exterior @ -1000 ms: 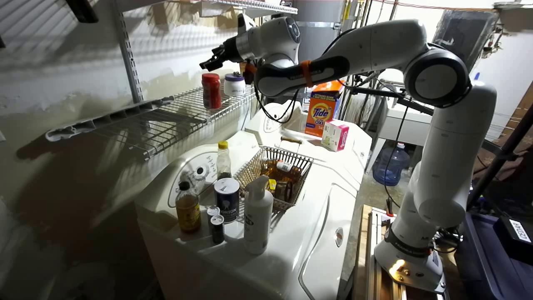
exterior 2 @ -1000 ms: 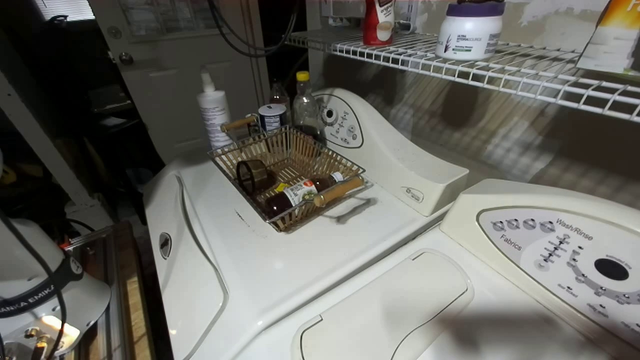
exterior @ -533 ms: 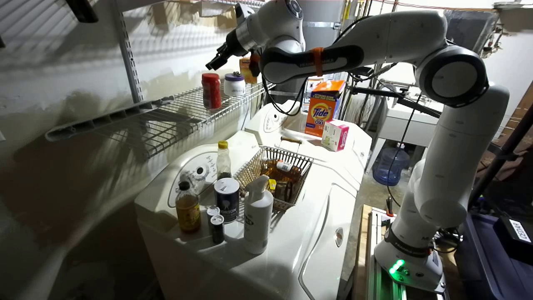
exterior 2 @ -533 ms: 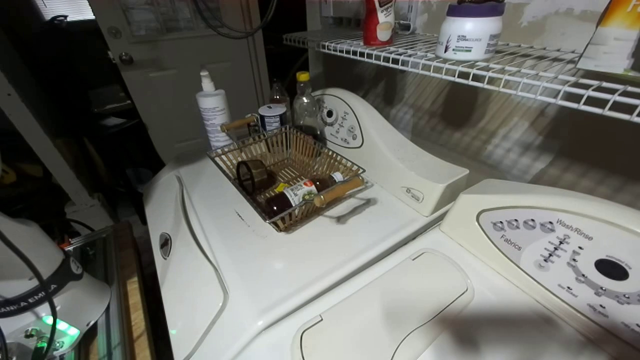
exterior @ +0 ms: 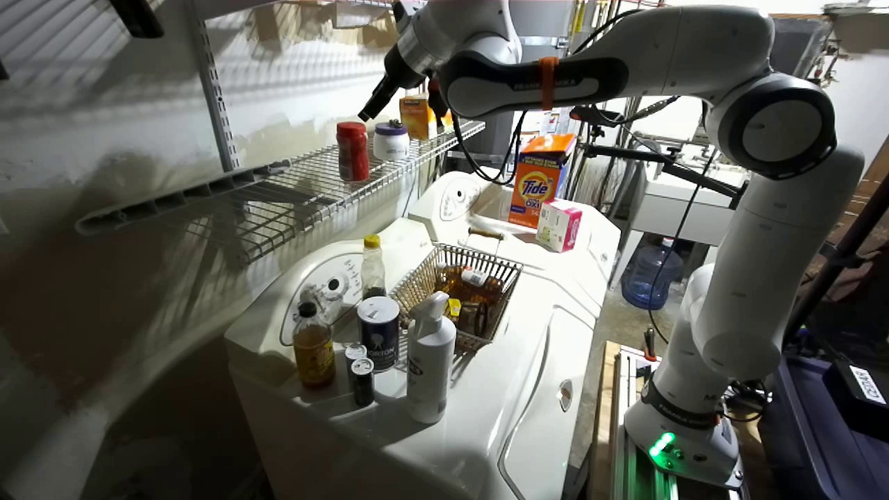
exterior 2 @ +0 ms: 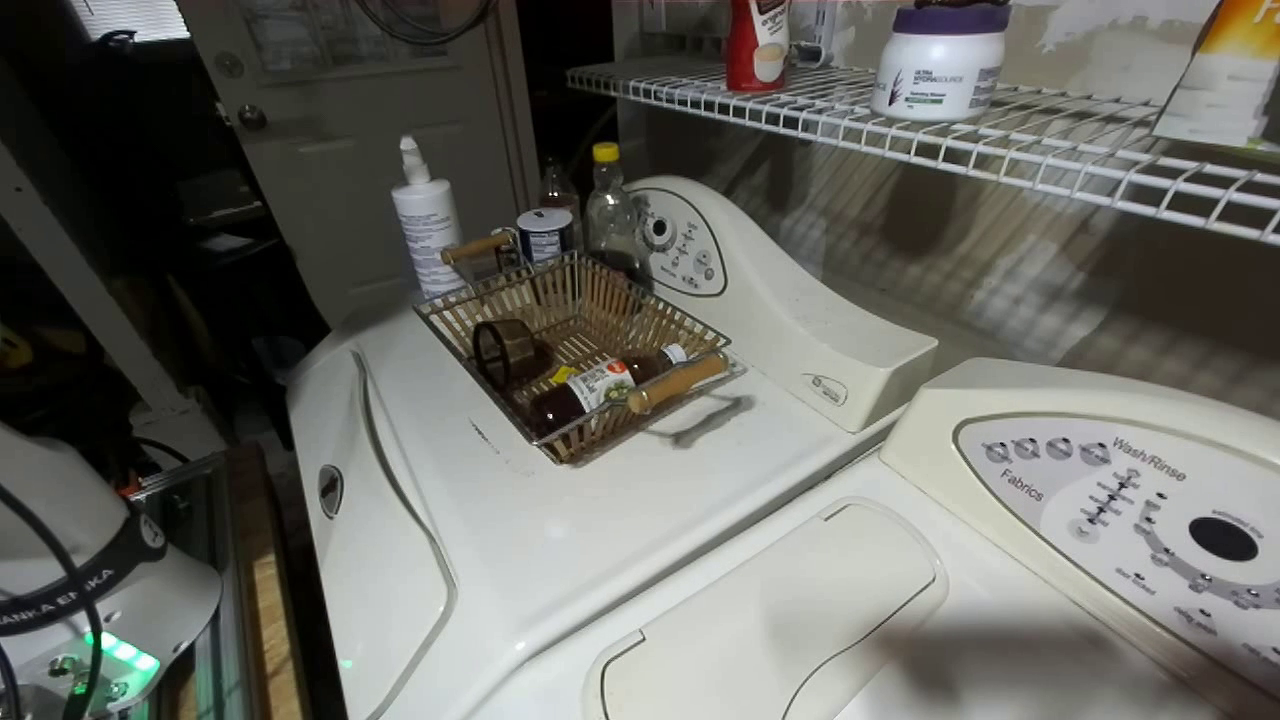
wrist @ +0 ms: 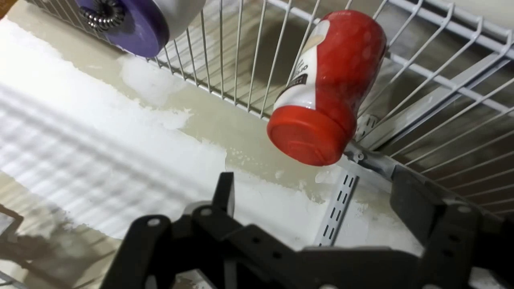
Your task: Put the red bottle bottom first on the metal rack
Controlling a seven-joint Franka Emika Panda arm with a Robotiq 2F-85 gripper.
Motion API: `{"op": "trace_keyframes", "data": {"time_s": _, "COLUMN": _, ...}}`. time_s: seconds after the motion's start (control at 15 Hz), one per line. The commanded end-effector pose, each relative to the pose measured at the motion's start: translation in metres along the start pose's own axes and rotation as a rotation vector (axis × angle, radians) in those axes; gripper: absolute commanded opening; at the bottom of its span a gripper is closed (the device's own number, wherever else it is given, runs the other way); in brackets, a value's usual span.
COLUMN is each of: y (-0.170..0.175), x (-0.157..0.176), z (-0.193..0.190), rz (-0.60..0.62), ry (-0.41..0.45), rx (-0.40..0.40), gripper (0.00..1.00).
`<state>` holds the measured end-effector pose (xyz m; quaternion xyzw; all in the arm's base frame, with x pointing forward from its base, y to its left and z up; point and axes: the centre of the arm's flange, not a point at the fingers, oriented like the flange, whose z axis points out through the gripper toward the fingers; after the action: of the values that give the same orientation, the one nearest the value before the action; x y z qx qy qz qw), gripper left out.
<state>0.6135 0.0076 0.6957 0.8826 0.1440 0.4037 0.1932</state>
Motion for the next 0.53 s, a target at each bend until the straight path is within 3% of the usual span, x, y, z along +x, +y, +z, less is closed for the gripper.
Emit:
{"op": "trace_keyframes", "data": {"time_s": 0.0, "y": -0.0021, "x": 0.0028, "z": -0.0063, "rz": 0.02, "ry": -0.059, "rx": 0.054, "gripper": 1.0}}
{"op": "trace_keyframes", "data": {"time_s": 0.13, "y": -0.0082, "x": 0.0016, "z": -0.002, "rz": 0.056, "ry": -0.074, "rx": 0.083, "gripper": 1.0}}
{"op": "trace_keyframes", "data": {"time_s": 0.2, "y": -0.0071, "x": -0.0026, "z": 0.0013, "rz": 0.037, "ry": -0.054, "rx": 0.053, "gripper": 1.0}}
{"op": "trace_keyframes", "data": {"time_s": 0.47, "y": -0.01, "x": -0.0028, "z": 0.0017, "rz": 0.047, "ry": -0.064, "rx": 0.068, "gripper": 1.0}}
